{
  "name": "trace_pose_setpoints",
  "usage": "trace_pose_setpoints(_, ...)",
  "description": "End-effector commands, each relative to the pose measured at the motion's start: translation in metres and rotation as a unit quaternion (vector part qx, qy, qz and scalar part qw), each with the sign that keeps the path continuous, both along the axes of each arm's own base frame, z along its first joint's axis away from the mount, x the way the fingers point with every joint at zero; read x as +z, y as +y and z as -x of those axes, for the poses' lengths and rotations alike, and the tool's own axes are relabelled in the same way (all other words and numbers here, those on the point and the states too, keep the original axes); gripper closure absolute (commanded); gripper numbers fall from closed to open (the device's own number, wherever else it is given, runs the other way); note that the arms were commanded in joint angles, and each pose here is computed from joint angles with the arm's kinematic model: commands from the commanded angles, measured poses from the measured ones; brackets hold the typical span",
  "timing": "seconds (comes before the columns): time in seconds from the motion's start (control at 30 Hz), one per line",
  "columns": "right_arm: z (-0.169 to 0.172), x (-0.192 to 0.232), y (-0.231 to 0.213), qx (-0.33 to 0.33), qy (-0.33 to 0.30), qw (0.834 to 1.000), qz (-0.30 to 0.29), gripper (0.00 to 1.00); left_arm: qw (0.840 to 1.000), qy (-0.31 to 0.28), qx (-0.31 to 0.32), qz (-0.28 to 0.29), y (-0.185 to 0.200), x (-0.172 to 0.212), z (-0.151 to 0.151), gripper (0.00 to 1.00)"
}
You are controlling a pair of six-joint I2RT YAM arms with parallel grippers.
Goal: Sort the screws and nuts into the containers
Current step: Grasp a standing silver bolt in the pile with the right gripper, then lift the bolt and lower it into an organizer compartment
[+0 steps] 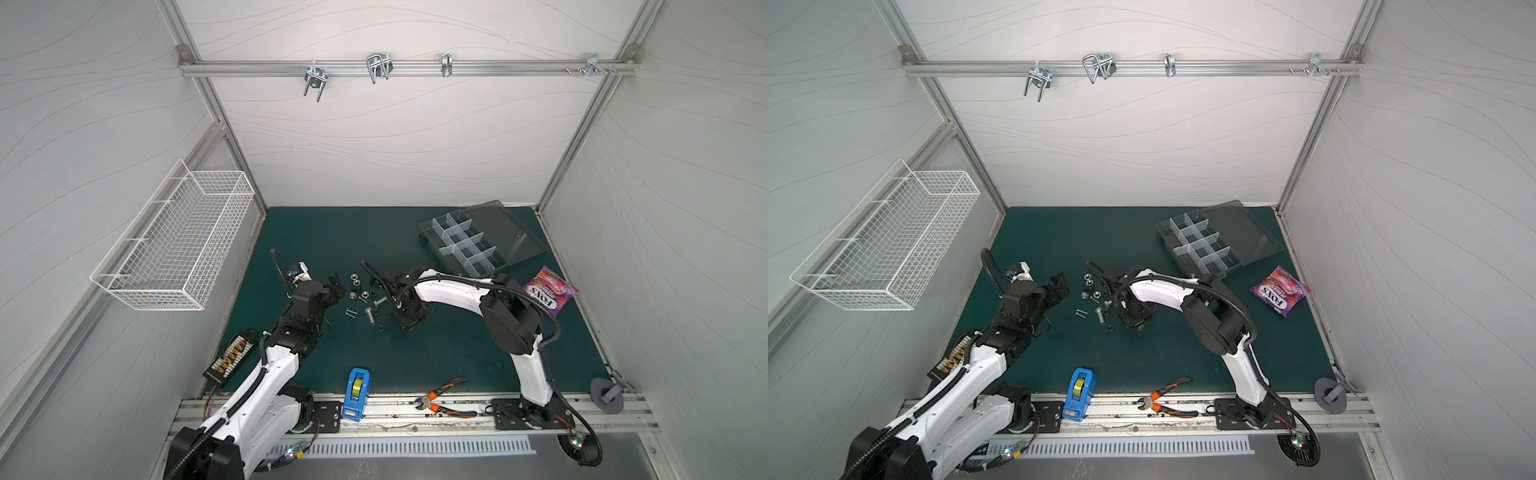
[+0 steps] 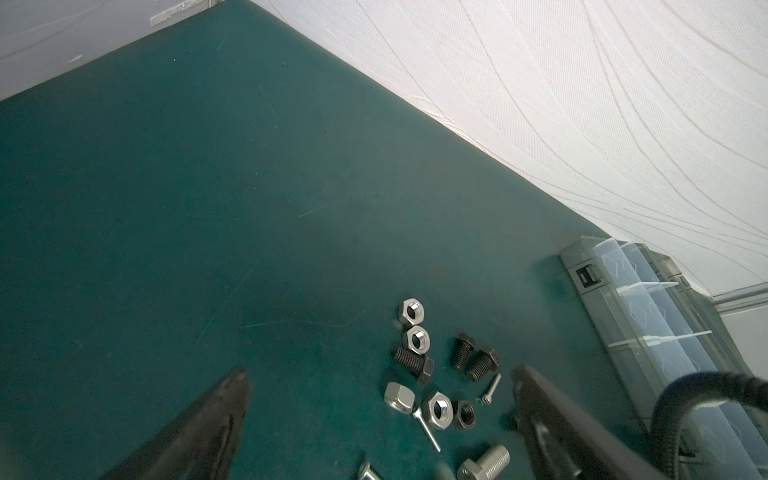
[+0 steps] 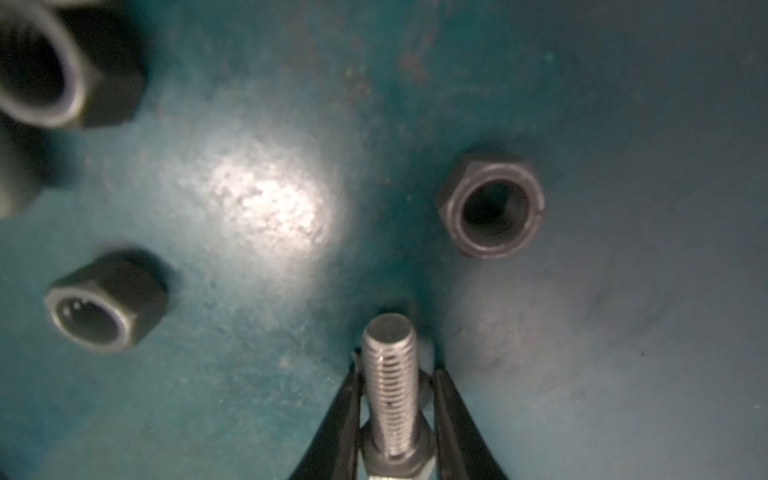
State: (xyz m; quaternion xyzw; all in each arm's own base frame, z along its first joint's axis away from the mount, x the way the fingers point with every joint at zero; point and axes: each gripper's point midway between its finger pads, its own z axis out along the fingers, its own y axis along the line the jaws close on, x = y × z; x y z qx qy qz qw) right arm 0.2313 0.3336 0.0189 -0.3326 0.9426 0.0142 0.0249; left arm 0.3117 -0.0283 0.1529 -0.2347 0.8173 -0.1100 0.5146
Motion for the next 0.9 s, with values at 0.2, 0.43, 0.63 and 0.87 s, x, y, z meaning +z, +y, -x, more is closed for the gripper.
trace_pose_setpoints(0.2, -0.009, -0.017, -0.012, 0.0, -0.011, 1.0, 0.028, 0.94, 1.0, -0.027, 0.002, 0.01, -0.002, 0.02, -0.008, 0.0)
trace_pose_setpoints(0.43, -0.012, 0.001, -0.012, -0.005, -0.023, 1.0, 0.015, 1.0, 1.0, -0.026, 0.003, 0.008, -0.001, 0.021, -0.008, 0.0)
trace_pose_setpoints(0.63, -0.021, 0.026, -0.016, -0.018, -0.04, 0.999, -0.005, 1.0, 1.0, -0.025, 0.002, 0.008, -0.002, 0.02, -0.008, 0.0)
trace_pose_setpoints(0.87, -0.059, 0.069, -0.047, -0.057, -0.095, 0.994, -0.014, 1.0, 1.0, -0.026, 0.002, 0.007, -0.002, 0.021, -0.009, 0.0)
